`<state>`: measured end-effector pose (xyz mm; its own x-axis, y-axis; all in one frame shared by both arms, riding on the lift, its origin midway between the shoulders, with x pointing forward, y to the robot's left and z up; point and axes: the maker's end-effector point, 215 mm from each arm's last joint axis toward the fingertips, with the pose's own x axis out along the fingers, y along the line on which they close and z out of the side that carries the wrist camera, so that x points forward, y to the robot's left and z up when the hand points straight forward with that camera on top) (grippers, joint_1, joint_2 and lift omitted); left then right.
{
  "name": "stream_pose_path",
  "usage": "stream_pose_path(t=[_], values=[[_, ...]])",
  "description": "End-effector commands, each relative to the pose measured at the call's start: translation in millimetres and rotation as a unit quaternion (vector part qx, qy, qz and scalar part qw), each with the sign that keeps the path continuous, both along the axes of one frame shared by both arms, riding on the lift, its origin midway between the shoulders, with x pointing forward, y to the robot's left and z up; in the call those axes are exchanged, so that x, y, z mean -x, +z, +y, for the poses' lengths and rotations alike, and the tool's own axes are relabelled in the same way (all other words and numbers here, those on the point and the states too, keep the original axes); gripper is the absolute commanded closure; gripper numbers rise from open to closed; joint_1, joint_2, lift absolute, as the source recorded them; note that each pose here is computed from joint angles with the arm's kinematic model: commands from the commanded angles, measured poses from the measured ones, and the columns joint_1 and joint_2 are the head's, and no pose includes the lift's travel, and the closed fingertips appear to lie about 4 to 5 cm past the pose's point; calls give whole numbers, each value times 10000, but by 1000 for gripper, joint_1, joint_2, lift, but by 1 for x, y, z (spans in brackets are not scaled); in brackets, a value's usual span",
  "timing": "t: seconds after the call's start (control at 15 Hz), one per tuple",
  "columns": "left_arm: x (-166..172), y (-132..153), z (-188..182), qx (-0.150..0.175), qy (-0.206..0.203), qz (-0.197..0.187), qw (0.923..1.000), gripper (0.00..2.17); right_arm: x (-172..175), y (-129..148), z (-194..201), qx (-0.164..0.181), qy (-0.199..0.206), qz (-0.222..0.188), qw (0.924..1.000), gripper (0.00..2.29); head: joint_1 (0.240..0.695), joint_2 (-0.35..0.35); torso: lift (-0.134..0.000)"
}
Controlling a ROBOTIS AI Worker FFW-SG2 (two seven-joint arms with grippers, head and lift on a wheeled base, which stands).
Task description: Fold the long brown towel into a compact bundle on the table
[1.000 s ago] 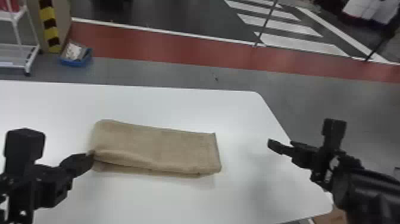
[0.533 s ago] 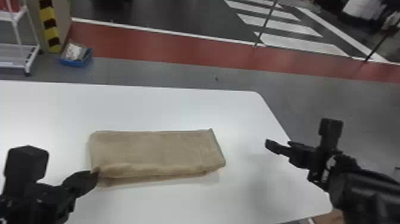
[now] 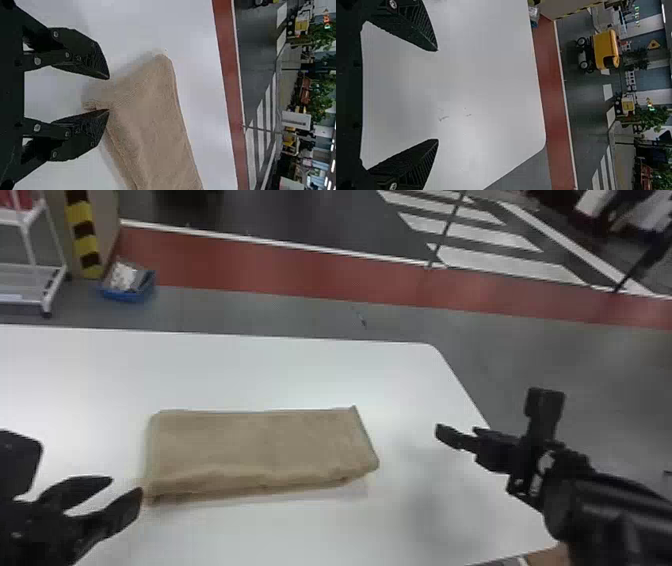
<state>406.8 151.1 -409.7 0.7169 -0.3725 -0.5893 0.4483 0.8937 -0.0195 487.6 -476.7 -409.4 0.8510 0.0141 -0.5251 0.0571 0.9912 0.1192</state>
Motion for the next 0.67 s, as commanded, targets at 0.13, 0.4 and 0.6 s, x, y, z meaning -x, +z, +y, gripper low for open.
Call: stream_pose_path(t=[0.13,0.4,0.6], values=[[-8,33,27,-185,161,-238,9994,33,-7,-4,17,-144,30,56,9999,60,695,-350,-123],[-71,36,-54,676,-398,-755,9941,532,-18,-19,65,-326,183,253,9990,87,695,-339,-123],[-85,11,-105,837,-699,-522,9927,1740,-21,-27,107,-839,421,436,9946,161,695,-344,-123]])
